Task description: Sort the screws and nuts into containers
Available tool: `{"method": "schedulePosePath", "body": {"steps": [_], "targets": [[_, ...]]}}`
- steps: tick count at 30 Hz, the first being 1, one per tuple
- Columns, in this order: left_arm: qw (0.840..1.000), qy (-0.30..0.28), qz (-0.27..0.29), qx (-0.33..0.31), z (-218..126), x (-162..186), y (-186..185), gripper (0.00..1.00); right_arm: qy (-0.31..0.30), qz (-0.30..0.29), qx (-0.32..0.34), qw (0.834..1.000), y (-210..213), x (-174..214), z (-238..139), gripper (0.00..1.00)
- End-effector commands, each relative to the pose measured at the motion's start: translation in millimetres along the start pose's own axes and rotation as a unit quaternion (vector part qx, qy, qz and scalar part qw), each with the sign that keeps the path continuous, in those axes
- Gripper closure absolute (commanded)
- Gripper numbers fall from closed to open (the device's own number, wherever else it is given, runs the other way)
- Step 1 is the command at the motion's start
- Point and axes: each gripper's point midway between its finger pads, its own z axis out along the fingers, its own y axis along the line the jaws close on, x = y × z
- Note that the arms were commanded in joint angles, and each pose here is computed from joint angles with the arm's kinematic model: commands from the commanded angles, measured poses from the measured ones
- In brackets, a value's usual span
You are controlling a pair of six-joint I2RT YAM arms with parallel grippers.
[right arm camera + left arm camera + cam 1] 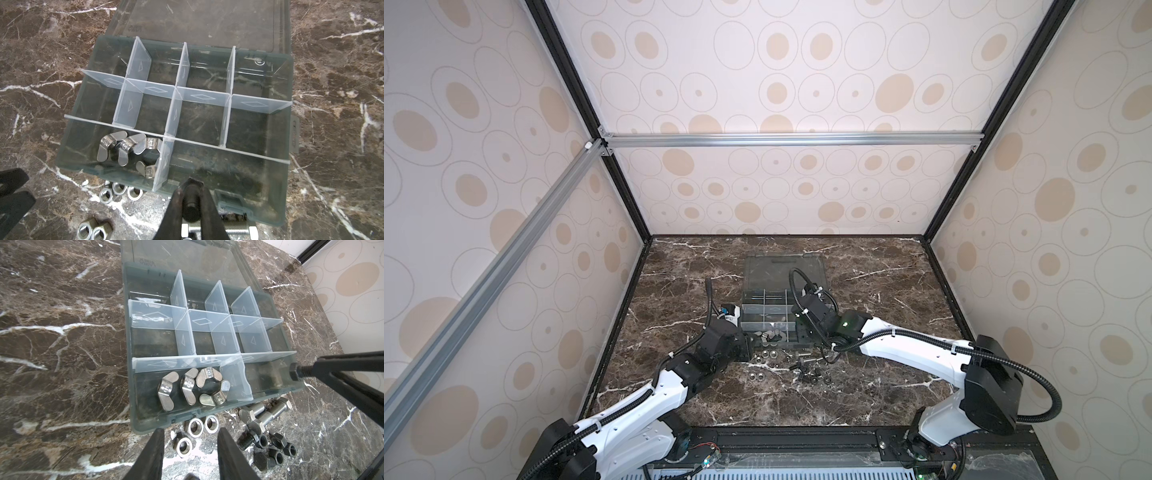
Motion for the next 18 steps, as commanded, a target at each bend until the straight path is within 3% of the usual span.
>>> {"method": "schedulePosePath", "body": {"steps": [1, 6, 12, 18], "targets": [[1.0, -0.013, -0.013, 0.004, -3, -10, -3, 0.57, 0.012, 0.002, -0.003, 1.0, 2, 8, 12, 0.83], [1.0, -0.011, -0.013, 0.003, -3, -9, -2, 0.57, 0.022, 0.005, 0.0, 1.0, 2, 14, 20, 0.82], [1.0, -0.011, -0.014, 0.002, -3, -8, -2, 0.57, 0.032, 0.007, 0.008, 0.999, -1, 20, 23, 0.7], [1.0, -0.01, -0.015, 0.001, -2, -8, -1, 0.57, 0.032, 0.008, 0.012, 0.999, -5, 21, 20, 0.67]]}}
